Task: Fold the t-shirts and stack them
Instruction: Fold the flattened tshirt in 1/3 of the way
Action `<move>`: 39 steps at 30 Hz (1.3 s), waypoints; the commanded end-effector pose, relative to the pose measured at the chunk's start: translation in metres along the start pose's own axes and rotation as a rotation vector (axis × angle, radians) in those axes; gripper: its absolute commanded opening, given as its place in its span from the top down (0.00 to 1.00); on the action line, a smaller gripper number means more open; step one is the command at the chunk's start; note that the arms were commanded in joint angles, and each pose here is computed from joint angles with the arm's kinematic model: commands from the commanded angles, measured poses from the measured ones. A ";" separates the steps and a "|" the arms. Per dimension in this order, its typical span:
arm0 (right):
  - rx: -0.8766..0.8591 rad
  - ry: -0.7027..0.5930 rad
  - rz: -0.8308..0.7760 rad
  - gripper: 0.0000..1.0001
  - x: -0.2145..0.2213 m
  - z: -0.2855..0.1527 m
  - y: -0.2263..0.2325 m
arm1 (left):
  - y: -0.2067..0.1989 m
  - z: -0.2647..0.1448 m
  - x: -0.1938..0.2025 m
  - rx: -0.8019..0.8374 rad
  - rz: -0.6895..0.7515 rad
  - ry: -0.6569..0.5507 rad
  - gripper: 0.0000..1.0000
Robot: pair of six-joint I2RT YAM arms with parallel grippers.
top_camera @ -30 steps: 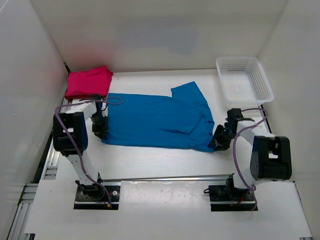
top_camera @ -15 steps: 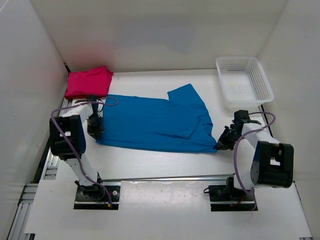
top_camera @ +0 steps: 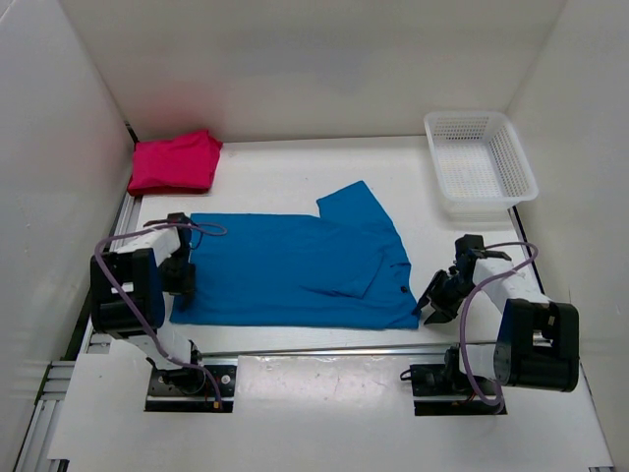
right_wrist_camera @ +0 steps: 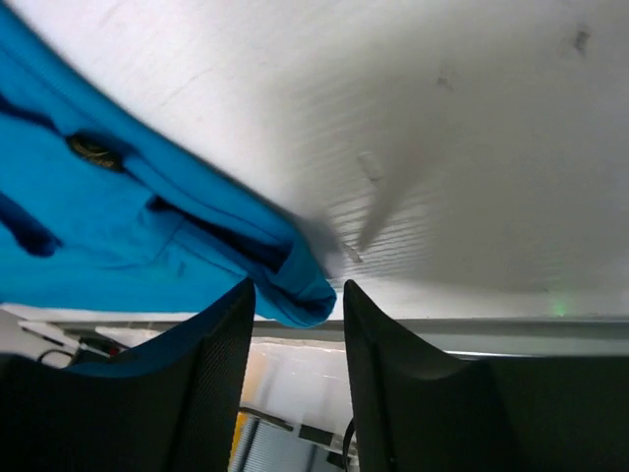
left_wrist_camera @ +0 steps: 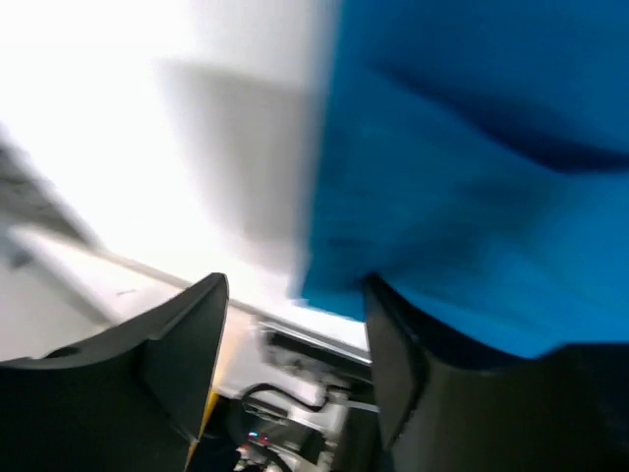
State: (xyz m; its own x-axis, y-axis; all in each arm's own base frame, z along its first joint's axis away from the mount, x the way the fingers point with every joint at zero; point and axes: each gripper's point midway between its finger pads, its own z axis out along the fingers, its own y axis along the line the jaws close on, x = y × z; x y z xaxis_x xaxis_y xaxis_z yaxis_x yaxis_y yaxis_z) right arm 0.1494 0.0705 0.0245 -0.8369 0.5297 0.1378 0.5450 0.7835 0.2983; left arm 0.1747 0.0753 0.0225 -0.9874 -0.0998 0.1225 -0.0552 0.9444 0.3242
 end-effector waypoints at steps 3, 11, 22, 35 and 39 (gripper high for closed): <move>0.029 -0.031 0.041 0.51 -0.001 -0.002 -0.004 | 0.060 -0.078 -0.071 -0.347 -0.102 -0.369 0.29; 0.033 -0.024 0.035 0.51 0.002 0.009 -0.009 | -0.183 -0.238 -0.092 0.023 0.513 -0.865 0.29; 0.068 -0.023 0.040 0.58 0.005 0.018 -0.021 | -0.431 -0.225 -0.019 0.359 1.011 -0.790 0.38; 0.068 -0.022 0.010 0.58 0.003 0.018 -0.021 | -0.459 -0.201 0.000 0.395 1.087 -0.708 0.40; 0.068 -0.022 0.000 0.58 0.002 0.019 -0.021 | -0.456 -0.209 0.012 0.420 1.108 -0.693 0.38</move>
State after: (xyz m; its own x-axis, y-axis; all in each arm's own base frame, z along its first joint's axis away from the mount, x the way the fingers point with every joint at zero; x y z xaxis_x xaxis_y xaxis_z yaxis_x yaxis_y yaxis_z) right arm 0.1402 0.0695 0.0128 -0.8151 0.5609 0.1448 0.5779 0.7699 0.2708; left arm 0.2302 -0.4090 0.0447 -0.4276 0.8337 -0.3495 0.8694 0.4851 0.0934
